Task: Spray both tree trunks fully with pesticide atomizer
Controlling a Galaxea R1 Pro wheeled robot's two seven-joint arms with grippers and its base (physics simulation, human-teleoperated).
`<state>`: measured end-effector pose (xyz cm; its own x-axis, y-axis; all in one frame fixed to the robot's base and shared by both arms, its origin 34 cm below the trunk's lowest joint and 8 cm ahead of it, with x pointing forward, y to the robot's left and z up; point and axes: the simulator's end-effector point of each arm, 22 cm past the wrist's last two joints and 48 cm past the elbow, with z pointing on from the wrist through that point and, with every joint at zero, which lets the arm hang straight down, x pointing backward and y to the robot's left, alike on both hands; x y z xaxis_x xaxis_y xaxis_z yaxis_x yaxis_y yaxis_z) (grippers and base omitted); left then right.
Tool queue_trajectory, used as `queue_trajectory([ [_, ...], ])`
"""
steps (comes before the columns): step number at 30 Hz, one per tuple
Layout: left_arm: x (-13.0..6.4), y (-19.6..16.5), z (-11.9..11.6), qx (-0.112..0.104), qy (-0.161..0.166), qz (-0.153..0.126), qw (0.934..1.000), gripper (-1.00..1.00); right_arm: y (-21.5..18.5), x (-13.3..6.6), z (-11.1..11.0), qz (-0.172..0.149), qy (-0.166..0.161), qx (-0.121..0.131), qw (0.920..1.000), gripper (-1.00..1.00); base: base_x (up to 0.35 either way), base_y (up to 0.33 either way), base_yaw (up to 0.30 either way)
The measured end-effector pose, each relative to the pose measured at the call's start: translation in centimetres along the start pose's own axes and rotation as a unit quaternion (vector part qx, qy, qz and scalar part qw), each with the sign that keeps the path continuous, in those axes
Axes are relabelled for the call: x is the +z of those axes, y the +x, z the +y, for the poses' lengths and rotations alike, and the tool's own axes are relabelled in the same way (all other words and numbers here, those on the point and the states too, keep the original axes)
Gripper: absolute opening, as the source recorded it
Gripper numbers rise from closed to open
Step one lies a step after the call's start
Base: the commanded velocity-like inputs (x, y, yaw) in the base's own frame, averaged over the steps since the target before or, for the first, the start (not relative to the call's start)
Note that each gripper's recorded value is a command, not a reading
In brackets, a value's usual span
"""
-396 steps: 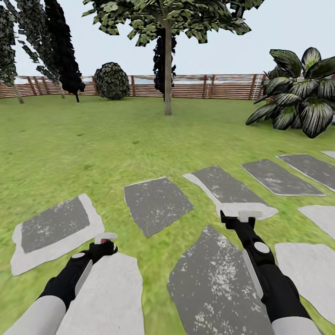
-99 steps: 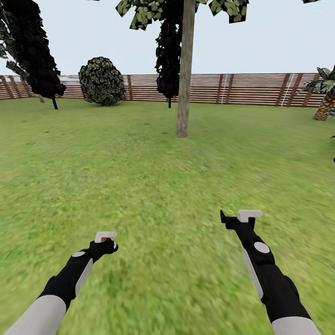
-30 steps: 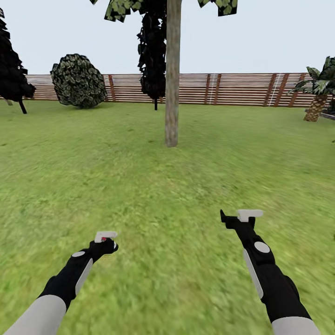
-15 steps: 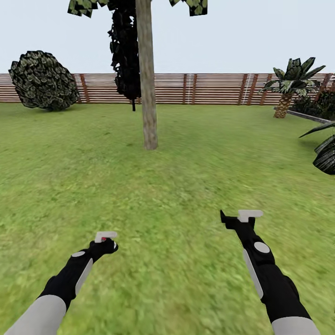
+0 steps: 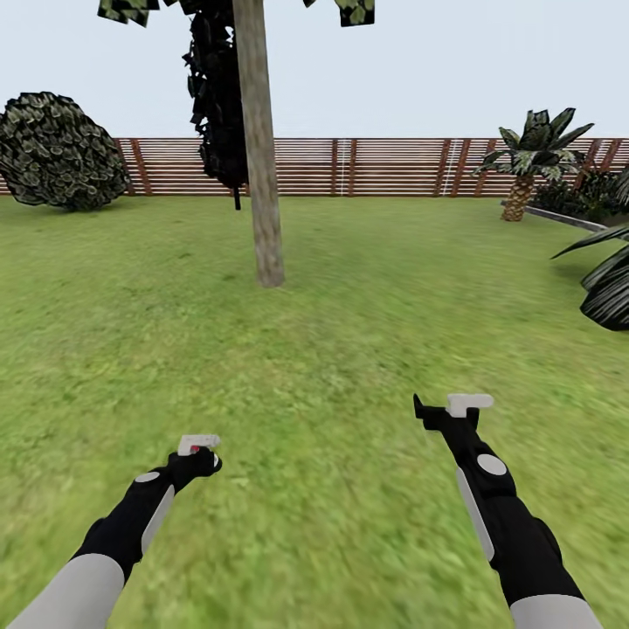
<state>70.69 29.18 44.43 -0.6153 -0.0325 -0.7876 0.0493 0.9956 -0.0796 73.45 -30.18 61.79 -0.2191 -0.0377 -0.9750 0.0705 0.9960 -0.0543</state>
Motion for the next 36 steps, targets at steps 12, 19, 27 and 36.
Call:
queue_trajectory([
  [12, -0.01, -0.07, 0.0, 0.0, 0.0, -0.001, 1.0, -1.0, 0.0, 0.0, 0.02, 0.0, 0.0, 0.0, 1.0, 1.0, 0.34, 0.0, 0.0],
  [19, -0.01, -0.07, 0.0, 0.0, 0.0, -0.001, 1.0, -1.0, 0.0, 0.0, 0.03, 0.0, 0.0, 0.0, 1.0, 1.0, 0.34, 0.0, 0.0],
  [27, -0.01, -0.07, 0.0, 0.0, 0.0, -0.001, 1.0, -1.0, 0.0, 0.0, 0.01, 0.0, 0.0, 0.0, 1.0, 1.0, 0.34, 0.0, 0.0],
  [36, -0.01, -0.07, 0.0, 0.0, 0.0, -0.001, 1.0, -1.0, 0.0, 0.0, 0.01, 0.0, 0.0, 0.0, 1.0, 1.0, 0.34, 0.0, 0.0],
])
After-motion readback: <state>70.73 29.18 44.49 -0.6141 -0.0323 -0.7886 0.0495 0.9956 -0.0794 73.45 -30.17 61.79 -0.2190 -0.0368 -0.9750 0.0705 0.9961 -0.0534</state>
